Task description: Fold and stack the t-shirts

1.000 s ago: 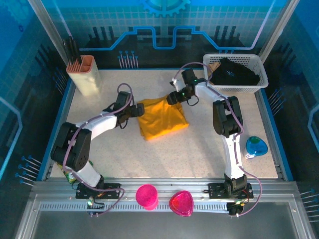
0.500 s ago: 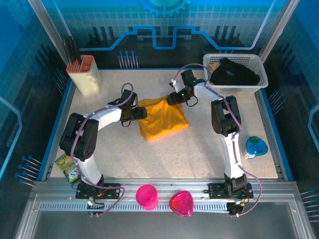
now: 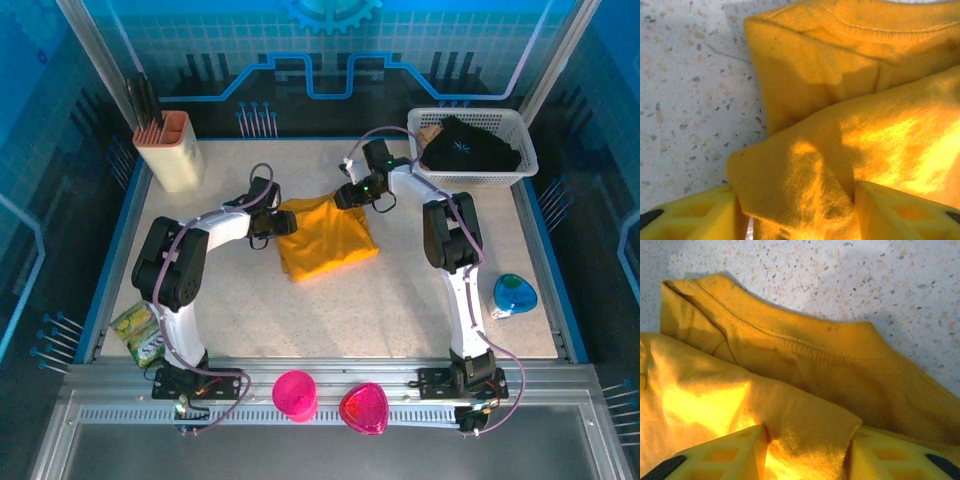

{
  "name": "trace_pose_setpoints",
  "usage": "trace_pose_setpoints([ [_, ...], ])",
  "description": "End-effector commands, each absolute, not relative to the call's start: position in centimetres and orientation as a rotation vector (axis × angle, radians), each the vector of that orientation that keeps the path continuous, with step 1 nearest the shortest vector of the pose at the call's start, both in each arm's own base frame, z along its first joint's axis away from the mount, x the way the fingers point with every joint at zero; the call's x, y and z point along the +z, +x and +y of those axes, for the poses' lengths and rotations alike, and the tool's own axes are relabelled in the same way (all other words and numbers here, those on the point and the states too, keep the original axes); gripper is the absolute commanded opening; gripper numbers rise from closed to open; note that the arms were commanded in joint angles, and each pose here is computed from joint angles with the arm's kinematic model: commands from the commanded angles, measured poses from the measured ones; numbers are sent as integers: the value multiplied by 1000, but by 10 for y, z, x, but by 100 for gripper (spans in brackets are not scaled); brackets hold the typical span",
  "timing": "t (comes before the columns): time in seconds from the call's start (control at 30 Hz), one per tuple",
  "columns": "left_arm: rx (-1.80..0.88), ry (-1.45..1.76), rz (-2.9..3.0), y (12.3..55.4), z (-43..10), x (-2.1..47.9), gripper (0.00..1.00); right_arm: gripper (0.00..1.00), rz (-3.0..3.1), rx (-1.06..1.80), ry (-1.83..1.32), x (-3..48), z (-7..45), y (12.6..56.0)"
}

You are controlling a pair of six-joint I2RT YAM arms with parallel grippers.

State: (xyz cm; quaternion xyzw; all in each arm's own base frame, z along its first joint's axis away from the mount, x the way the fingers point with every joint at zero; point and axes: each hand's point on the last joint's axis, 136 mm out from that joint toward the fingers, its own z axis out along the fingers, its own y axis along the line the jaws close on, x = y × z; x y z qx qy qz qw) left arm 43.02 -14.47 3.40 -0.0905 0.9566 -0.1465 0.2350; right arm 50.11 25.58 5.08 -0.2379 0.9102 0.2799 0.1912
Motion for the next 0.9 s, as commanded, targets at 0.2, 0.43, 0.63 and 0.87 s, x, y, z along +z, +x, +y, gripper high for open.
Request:
trace_pose_setpoints([
  [0.2,-445,-204,2576,444,-154,40,36,24,2567,826,-625,46,256,508],
  [0.43,-456,-120,2535,439,-162,61,26,0,2555,832,-613,50,256,507],
  [0.63,-484,-2,2437,433,-172,100,12,0,2473,808,-590,84,250,499],
  [0.87,-586,45,2384,427,-183,118,0,0,2422,803,-560,106,241,479],
])
